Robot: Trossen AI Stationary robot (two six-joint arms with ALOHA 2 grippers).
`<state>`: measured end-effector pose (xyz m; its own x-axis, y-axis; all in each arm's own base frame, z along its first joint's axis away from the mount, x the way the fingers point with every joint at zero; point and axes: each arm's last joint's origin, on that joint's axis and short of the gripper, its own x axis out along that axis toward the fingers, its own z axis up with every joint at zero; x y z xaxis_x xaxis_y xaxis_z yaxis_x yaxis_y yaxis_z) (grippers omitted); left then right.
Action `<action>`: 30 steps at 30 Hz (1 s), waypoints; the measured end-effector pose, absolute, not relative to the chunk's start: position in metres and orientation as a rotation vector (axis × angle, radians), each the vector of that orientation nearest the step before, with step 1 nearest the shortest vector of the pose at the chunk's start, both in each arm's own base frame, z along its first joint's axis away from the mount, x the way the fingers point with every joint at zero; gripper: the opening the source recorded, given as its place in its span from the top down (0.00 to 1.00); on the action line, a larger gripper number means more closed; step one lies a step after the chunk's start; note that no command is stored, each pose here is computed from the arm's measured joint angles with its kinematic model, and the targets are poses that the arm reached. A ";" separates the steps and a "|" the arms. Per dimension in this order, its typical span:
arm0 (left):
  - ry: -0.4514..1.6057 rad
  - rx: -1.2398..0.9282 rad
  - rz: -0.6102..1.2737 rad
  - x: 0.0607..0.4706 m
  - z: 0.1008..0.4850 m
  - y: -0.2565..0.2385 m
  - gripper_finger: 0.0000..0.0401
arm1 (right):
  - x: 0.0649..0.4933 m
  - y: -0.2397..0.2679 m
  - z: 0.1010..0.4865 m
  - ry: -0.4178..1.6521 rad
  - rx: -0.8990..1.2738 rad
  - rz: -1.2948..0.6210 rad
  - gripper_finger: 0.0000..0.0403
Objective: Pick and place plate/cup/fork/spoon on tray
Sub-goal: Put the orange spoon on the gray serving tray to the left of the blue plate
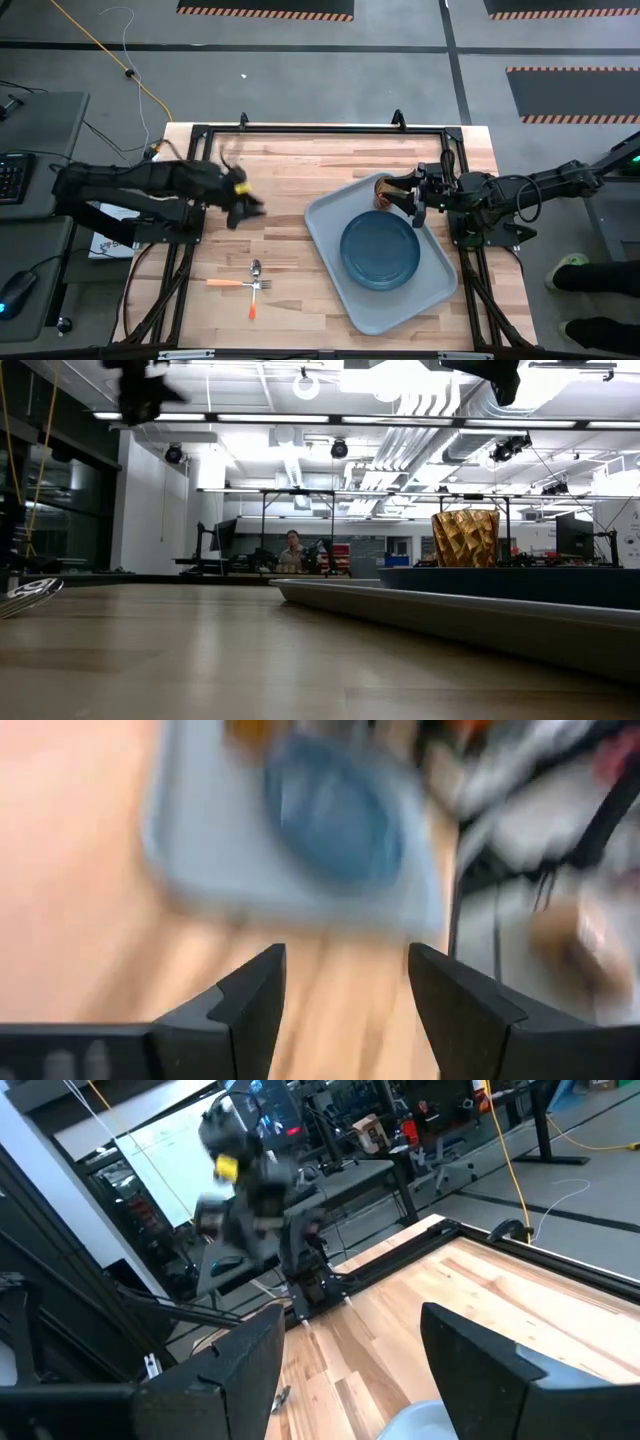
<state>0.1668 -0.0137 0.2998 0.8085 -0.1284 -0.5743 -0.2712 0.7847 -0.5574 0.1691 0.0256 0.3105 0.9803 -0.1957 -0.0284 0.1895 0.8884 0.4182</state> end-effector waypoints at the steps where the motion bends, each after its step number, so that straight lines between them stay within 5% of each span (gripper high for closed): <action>1: 0.736 -0.677 0.057 0.169 0.294 -0.021 0.50 | 0.169 0.026 0.311 -0.015 0.433 -0.200 0.44; 10: 1.343 -0.441 -0.169 0.174 0.232 -0.117 0.50 | 0.169 0.026 0.306 0.024 0.420 -0.209 0.44; 14: 1.379 -0.491 0.044 0.175 0.212 -0.138 0.50 | 0.169 0.026 0.304 0.046 0.412 -0.214 0.44; 21: 1.404 -0.948 0.397 0.177 0.196 -0.164 0.50 | 0.169 0.026 0.302 0.067 0.405 -0.219 0.44; 30: 1.149 -1.231 0.850 0.193 0.174 -0.160 0.50 | 0.168 0.025 0.299 0.092 0.397 -0.224 0.44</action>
